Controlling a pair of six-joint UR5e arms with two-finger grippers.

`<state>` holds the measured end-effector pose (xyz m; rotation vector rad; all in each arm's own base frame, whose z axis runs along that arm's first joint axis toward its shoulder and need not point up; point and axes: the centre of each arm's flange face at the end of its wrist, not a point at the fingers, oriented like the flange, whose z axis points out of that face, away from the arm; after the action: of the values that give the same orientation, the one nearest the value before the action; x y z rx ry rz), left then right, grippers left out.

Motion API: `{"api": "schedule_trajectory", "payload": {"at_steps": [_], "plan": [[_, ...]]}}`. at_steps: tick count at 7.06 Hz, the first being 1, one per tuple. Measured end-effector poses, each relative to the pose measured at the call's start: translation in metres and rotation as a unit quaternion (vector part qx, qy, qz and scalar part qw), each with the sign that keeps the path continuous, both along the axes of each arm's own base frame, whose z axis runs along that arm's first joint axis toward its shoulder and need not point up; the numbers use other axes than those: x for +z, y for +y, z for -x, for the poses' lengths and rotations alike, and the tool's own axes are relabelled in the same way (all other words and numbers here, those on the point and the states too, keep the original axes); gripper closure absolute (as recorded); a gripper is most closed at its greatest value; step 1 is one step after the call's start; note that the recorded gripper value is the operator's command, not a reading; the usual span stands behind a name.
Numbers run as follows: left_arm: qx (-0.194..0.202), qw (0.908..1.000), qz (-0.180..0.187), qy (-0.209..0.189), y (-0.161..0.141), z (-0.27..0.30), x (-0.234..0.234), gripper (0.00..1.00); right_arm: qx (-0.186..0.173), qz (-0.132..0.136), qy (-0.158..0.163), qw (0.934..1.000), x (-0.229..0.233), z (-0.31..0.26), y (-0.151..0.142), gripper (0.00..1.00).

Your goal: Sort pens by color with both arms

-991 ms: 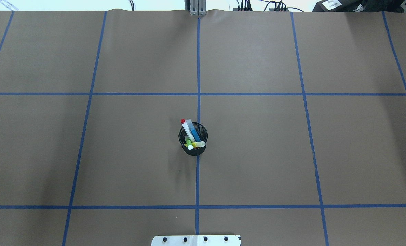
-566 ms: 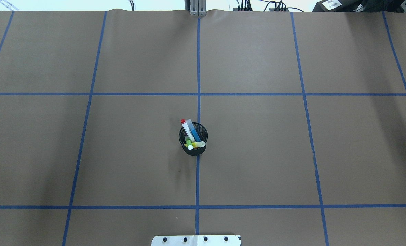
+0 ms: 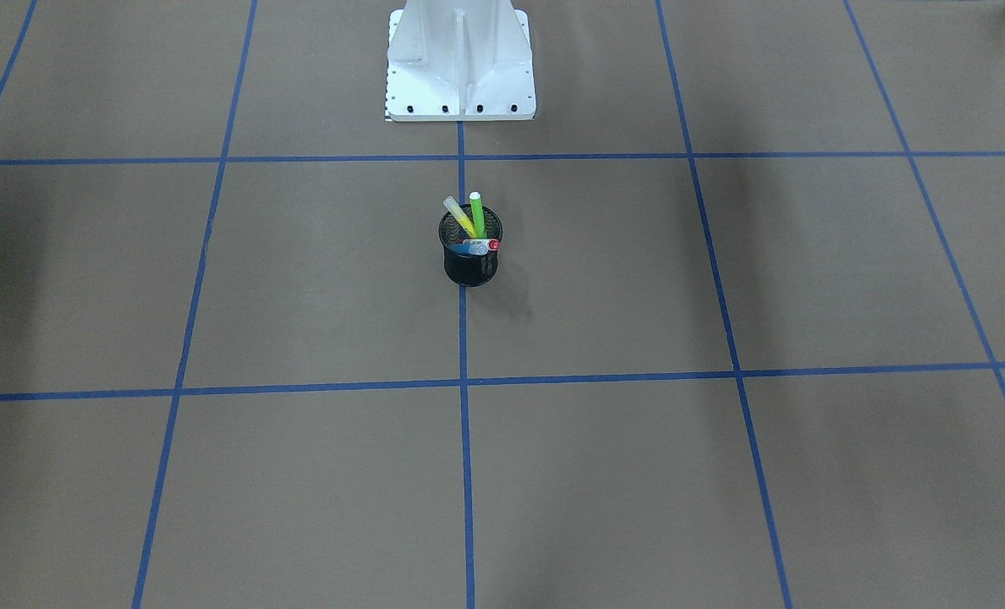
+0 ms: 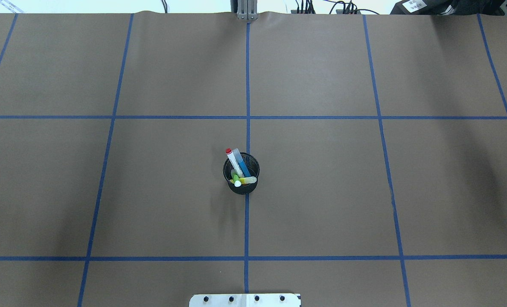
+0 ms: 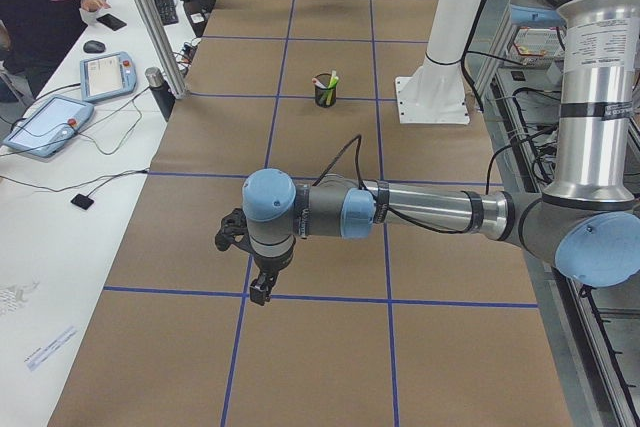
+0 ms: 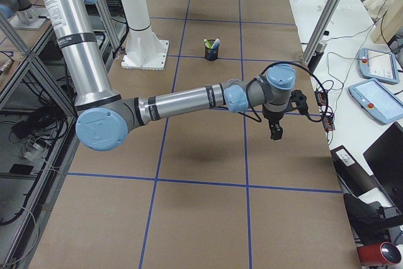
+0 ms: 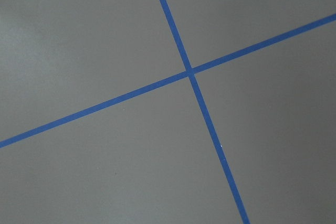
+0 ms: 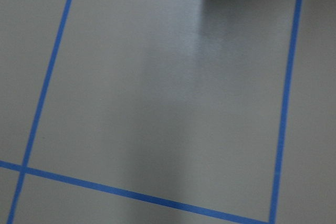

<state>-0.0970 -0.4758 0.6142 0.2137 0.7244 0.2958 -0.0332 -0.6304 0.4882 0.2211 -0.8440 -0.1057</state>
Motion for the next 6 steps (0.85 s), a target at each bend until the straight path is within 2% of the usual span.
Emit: {"api": "schedule_trajectory", "payload": {"at_steps": [2, 4, 6], "plan": [[-0.015, 0.9998, 0.001, 0.011, -0.014, -0.003, -0.019, 0.01, 0.029, 0.027, -0.022, 0.9989, -0.059, 0.069, -0.002, 0.01], [-0.028, 0.9988, 0.014, 0.037, -0.036, -0.026, -0.048, 0.01, 0.024, 0.001, -0.029, 0.9993, -0.106, 0.127, 0.012, 0.01], [-0.029, 0.9971, 0.033, 0.062, -0.05, -0.063, -0.074, 0.01, -0.016, -0.026, -0.038, 0.9988, -0.147, 0.187, 0.027, 0.02]]}}
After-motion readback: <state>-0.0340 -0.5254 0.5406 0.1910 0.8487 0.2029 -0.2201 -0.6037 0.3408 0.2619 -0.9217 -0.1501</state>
